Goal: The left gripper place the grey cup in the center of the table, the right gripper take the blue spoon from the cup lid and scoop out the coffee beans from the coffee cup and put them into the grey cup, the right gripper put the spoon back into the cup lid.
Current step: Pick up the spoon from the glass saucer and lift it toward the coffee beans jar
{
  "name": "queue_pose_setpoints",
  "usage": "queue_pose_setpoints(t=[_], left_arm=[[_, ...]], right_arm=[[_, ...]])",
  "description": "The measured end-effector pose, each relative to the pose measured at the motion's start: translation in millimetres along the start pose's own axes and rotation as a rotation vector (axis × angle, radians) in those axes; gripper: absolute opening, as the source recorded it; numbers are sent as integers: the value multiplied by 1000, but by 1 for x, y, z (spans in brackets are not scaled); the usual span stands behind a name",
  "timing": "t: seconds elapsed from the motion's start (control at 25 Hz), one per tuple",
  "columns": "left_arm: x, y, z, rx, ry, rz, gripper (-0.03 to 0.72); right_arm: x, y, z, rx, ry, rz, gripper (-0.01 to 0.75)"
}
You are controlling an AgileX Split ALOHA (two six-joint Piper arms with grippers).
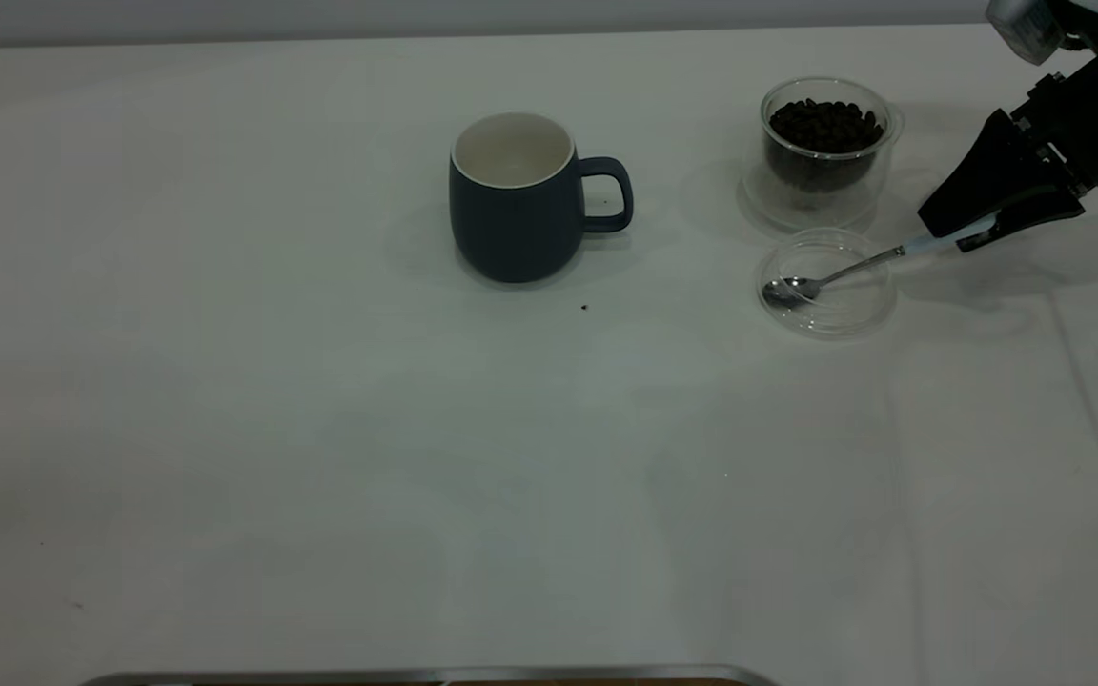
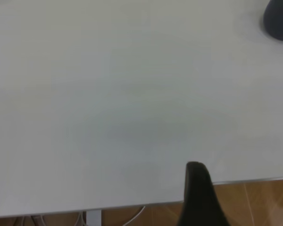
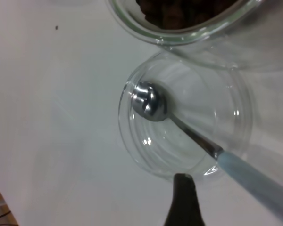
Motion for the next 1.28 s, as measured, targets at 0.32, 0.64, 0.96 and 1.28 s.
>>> queue_pose_setpoints(t=[0.32,0.64,0.96,1.28], left_arm=[[0,0,0,0,0,0,551],[0,0,0,0,0,0,551],[0,0,0,0,0,0,551],[0,0,0,0,0,0,551]], right_arm=[[1,0,0,5,-69,5,586],[1,0,0,9,-144,10,517],[1,0,-1,11,-208,12,308],[7,3,-1,34,-219,68,149]])
Point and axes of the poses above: a point on each arm's last joint axis where the gripper is mounted, y pointing back along that axis away from the gripper, x along the wrist's bending axis when the last joint is at zero, z = x × y, the point moved 2 cm from there along -y, pointing out along that axis toward the gripper, and after that the axes turned 13 degrees about -y, right-handed, at the moved point
